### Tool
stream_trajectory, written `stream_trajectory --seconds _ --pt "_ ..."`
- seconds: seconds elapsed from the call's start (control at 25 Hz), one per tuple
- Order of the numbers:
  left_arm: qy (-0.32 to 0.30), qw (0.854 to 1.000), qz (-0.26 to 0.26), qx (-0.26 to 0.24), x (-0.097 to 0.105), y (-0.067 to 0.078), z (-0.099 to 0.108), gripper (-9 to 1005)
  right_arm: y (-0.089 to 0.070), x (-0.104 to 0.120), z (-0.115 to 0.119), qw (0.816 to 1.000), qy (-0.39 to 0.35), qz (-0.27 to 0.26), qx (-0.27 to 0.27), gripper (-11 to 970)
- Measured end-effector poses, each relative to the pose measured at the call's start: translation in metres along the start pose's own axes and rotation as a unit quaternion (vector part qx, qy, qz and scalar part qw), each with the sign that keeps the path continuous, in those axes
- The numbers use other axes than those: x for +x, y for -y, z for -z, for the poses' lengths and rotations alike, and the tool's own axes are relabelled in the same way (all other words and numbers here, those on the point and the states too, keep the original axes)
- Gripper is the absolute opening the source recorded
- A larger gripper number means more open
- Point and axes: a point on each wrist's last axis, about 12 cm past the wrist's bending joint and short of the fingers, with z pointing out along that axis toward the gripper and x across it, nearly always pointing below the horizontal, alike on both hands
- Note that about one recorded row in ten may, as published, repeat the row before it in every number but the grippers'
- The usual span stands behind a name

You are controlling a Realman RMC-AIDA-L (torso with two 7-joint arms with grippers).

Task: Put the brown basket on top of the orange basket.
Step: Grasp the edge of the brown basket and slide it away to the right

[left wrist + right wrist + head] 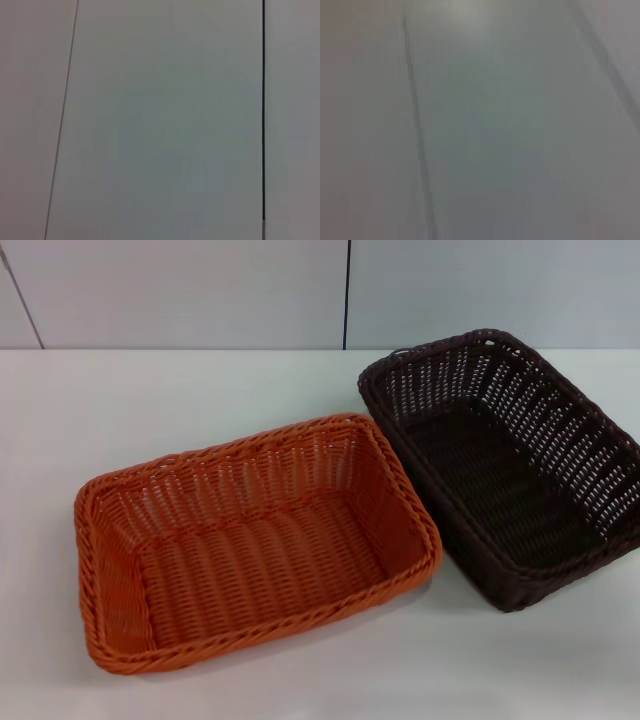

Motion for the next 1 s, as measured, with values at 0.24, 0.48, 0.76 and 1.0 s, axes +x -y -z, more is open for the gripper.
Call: stream_trajectory --seconds 0.24,0.48,0.76,1.0 --pt "-0.014 1.000 0.000 -0.003 0.003 0.000 -0.001 782 -0.004 -0.014 -0.062 0.989 -0.122 -0.002 -0.082 816" --pt "-0.026 1.000 0.001 -0.002 0.006 0.002 -0.007 782 -0.018 -0.029 -0.099 0.965 -0.229 -0.028 -0.122 816" --pt "-0.040 0.999 0.004 -0.007 0.009 0.003 -0.012 781 -0.026 -0.053 -0.123 0.925 -0.358 -0.036 -0.125 816" --pt "-0.048 0.999 0.007 -0.006 0.011 0.005 -0.017 781 -0.031 -0.072 -0.139 0.883 -0.447 -0.029 -0.138 816"
